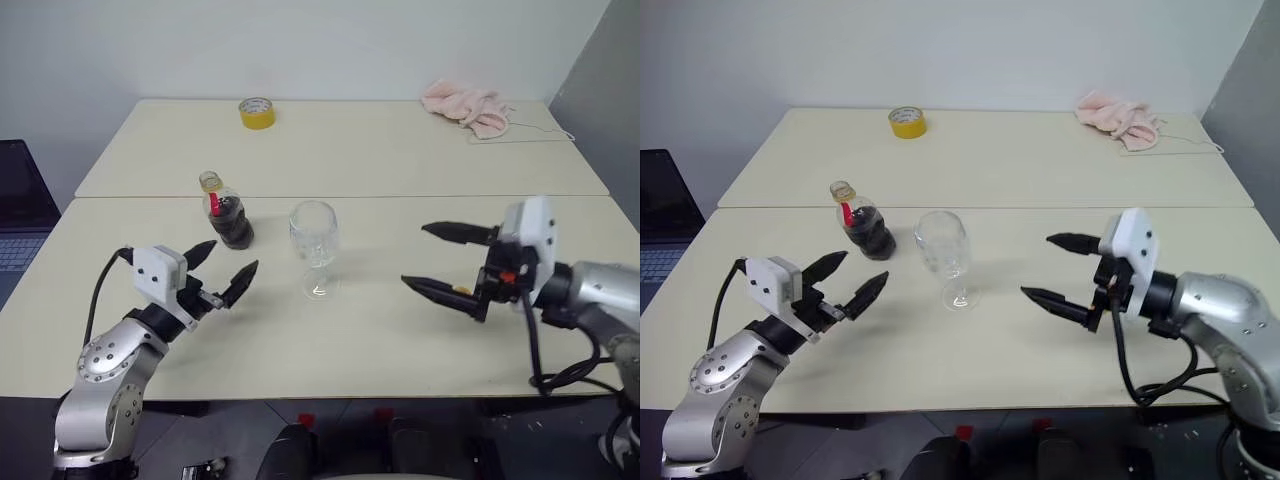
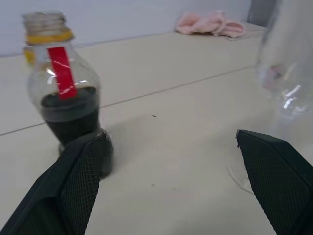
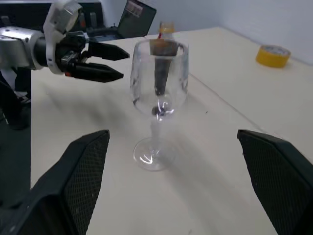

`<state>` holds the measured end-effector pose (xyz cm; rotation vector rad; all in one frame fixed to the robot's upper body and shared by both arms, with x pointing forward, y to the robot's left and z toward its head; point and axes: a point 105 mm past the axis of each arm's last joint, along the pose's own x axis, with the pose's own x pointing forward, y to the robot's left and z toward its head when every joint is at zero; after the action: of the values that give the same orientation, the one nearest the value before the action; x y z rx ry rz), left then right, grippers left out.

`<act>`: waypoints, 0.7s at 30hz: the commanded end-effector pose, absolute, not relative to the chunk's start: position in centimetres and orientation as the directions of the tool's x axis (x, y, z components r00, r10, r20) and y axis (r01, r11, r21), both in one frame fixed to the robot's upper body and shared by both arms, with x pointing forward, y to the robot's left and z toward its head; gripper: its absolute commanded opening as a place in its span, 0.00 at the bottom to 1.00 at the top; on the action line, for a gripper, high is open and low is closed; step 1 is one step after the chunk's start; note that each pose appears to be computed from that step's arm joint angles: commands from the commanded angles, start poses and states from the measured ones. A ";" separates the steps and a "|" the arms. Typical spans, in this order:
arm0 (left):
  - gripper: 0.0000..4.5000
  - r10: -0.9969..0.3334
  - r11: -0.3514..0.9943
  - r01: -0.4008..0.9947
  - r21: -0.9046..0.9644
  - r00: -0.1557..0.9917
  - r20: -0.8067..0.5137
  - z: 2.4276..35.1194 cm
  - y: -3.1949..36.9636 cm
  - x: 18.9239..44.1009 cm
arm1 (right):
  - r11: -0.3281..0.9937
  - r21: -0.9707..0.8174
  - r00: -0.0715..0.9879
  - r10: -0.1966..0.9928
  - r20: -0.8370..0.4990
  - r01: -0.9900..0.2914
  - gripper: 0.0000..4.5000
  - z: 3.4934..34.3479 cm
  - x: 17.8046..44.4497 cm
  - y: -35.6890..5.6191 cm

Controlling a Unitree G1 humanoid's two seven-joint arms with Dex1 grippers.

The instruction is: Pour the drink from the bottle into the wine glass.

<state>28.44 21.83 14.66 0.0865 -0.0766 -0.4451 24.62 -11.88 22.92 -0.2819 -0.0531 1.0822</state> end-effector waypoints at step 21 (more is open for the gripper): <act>1.00 -0.215 0.965 0.213 0.151 0.977 -0.006 13.5 23.5 35.9 | 0.308 -0.266 0.341 0.936 -0.087 -0.913 0.99 25.5 23.8 -9.5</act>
<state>35.54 23.33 12.51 0.1343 0.0255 -0.2300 24.13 -9.78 24.76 -0.2789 -0.0559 1.2143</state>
